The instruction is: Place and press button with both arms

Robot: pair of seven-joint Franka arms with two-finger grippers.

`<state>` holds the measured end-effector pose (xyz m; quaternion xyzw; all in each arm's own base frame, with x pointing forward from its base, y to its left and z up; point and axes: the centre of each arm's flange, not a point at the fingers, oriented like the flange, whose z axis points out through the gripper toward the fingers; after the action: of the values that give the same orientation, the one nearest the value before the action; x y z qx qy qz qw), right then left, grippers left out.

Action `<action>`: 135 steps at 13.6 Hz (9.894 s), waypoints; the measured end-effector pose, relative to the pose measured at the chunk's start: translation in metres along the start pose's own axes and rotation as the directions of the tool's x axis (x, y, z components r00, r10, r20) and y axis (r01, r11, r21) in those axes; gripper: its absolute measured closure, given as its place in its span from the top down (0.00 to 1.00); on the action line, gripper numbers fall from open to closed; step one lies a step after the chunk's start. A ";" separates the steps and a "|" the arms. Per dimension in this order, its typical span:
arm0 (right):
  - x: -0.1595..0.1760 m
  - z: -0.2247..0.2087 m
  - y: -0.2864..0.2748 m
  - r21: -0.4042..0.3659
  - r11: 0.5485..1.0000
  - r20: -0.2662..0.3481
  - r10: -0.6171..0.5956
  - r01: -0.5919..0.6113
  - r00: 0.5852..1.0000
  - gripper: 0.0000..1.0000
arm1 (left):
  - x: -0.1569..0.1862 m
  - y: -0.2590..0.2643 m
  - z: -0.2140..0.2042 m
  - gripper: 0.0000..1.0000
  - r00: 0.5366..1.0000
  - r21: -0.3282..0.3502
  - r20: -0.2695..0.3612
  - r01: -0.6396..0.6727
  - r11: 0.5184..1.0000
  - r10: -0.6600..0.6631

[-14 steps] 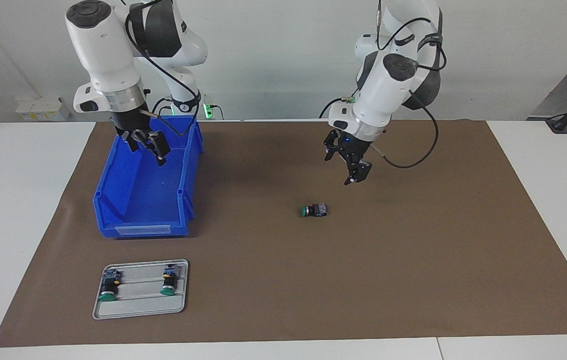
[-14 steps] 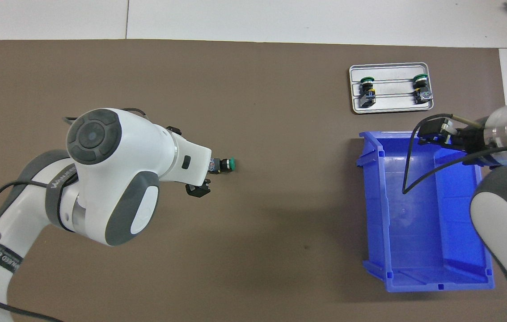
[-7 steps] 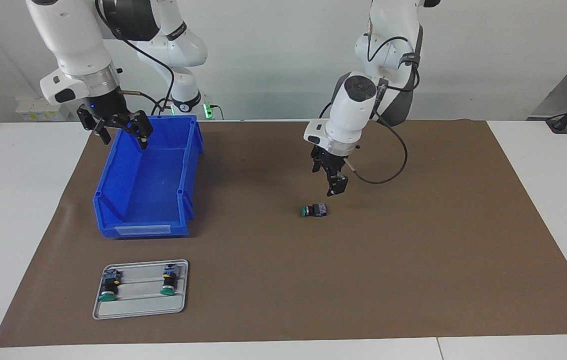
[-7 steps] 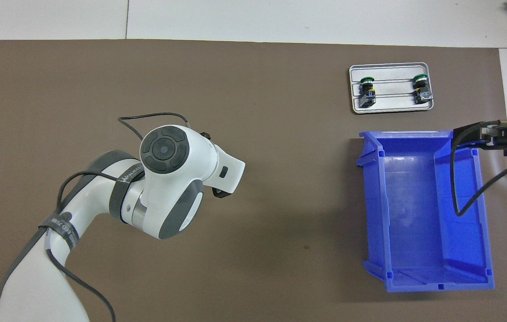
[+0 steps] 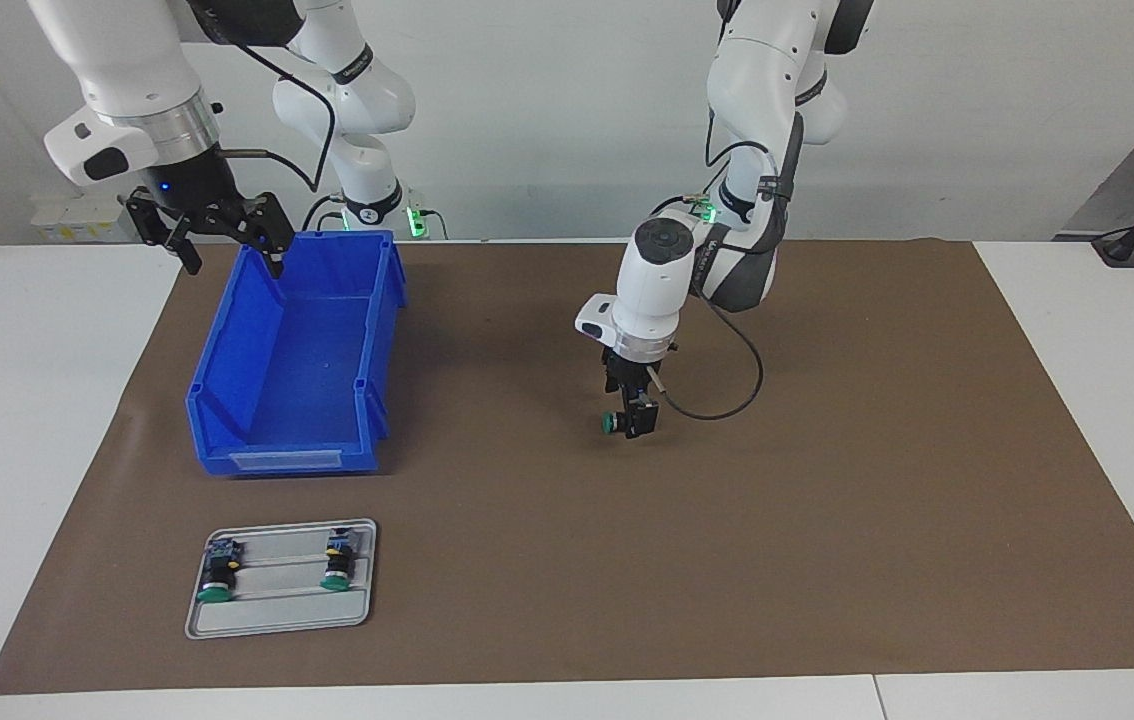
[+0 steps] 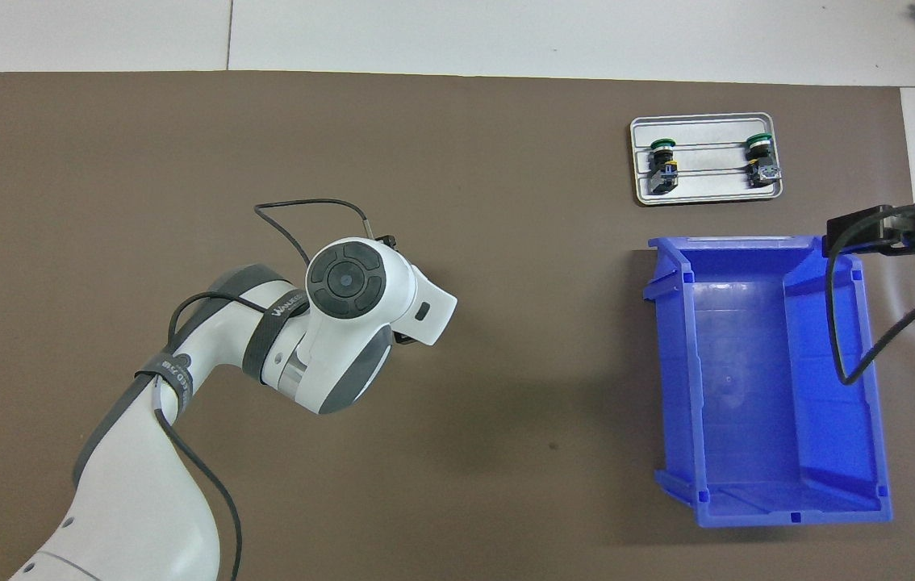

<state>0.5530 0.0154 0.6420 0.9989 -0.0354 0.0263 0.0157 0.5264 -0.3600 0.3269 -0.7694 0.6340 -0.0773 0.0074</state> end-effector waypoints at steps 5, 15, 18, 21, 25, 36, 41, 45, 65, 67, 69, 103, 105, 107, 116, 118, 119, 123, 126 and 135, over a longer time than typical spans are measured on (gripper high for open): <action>0.001 0.002 -0.005 0.000 1.000 0.004 -0.008 0.008 1.000 1.00 | 0.000 0.001 0.015 1.00 1.000 -0.001 0.003 -0.006 1.000 0.006; -0.006 -0.012 0.012 0.001 1.000 -0.002 0.020 -0.020 1.000 1.00 | -0.004 0.007 0.037 0.89 1.000 0.001 -0.003 -0.009 1.000 0.009; -0.011 -0.012 0.013 0.000 1.000 0.023 0.021 -0.021 1.000 1.00 | -0.003 0.007 0.035 0.72 1.000 0.008 -0.011 -0.010 1.000 0.010; -0.012 -0.010 0.013 0.000 1.000 0.027 0.020 -0.020 0.999 1.00 | -0.003 0.006 0.034 0.65 1.000 0.012 -0.015 -0.007 1.000 0.007; -0.011 -0.007 0.008 0.000 1.000 0.035 0.012 -0.012 0.999 1.00 | -0.006 0.000 0.033 0.44 1.000 0.026 -0.025 0.012 1.000 -0.012; -0.012 0.008 0.006 -0.004 1.000 0.072 0.008 -0.008 0.997 1.00 | -0.010 -0.014 0.032 0.33 0.991 0.072 -0.081 0.109 0.991 -0.103; -0.012 0.008 0.006 -0.004 1.000 0.072 0.008 -0.008 0.997 1.00 | -0.013 -0.019 0.031 0.33 0.976 0.065 -0.104 0.196 0.978 -0.189; -0.012 0.008 0.006 -0.004 1.000 0.072 0.008 -0.008 0.997 1.00 | -0.008 -0.040 0.014 0.33 0.914 -0.008 -0.206 0.356 0.935 -0.350; -0.012 0.008 0.006 -0.004 1.000 0.072 0.008 -0.008 0.997 1.00 | -0.159 -0.137 -0.132 0.33 0.880 -0.294 -0.187 0.374 0.879 -0.437; -0.012 0.008 0.006 -0.004 1.000 0.072 0.008 -0.008 0.997 1.00 | -0.192 -0.136 -0.126 0.33 0.850 -0.355 -0.278 0.342 0.870 -0.447; -0.012 0.008 0.006 -0.004 1.000 0.072 0.008 -0.008 0.997 1.00 | -0.220 -0.131 -0.116 0.33 0.824 -0.383 -0.343 0.316 0.868 -0.451; -0.012 0.008 0.006 -0.004 1.000 0.072 0.008 -0.008 0.997 1.00 | -0.231 0.049 0.079 0.33 0.185 -0.229 -0.937 0.319 0.920 -0.297; -0.012 0.008 0.006 -0.004 1.000 0.072 0.008 -0.008 0.997 1.00 | -0.232 0.064 0.078 0.33 0.172 -0.212 -0.947 0.295 0.932 -0.270; -0.012 0.008 0.006 -0.004 1.000 0.072 0.008 -0.008 0.997 1.00 | -0.234 0.078 0.078 0.33 0.156 -0.206 -0.954 0.276 0.939 -0.255; -0.012 0.008 0.006 -0.004 1.000 0.072 0.008 -0.008 0.997 1.00 | -0.236 0.121 0.097 0.33 0.027 -0.258 -0.963 0.212 0.943 -0.270; -0.012 0.008 0.006 -0.004 1.000 0.072 0.008 -0.008 0.997 1.00 | -0.240 0.117 0.103 0.33 -0.006 -0.272 -0.961 0.218 0.937 -0.278; -0.012 0.008 0.006 -0.004 1.000 0.072 0.008 -0.008 0.997 1.00 | -0.242 0.115 0.104 0.33 -0.009 -0.271 -0.961 0.223 0.936 -0.276; -0.012 0.008 0.006 -0.004 1.000 0.072 0.008 -0.008 0.997 1.00 | -0.243 0.112 0.105 0.33 0.001 -0.268 -0.961 0.226 0.936 -0.276; -0.012 0.008 0.006 -0.004 1.000 0.072 0.008 -0.008 0.997 1.00 | -0.245 0.115 0.111 0.33 0.064 -0.265 -0.957 0.216 0.940 -0.284; -0.012 0.008 0.006 -0.004 1.000 0.072 0.008 -0.008 0.997 1.00 | -0.244 0.111 0.109 0.38 0.161 -0.228 -0.955 0.137 0.964 -0.249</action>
<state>0.5409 0.0097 0.6338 0.9990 -0.0399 -0.0098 0.0162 0.3871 -0.1532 0.1806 -0.6167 0.3928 -0.5206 -0.4409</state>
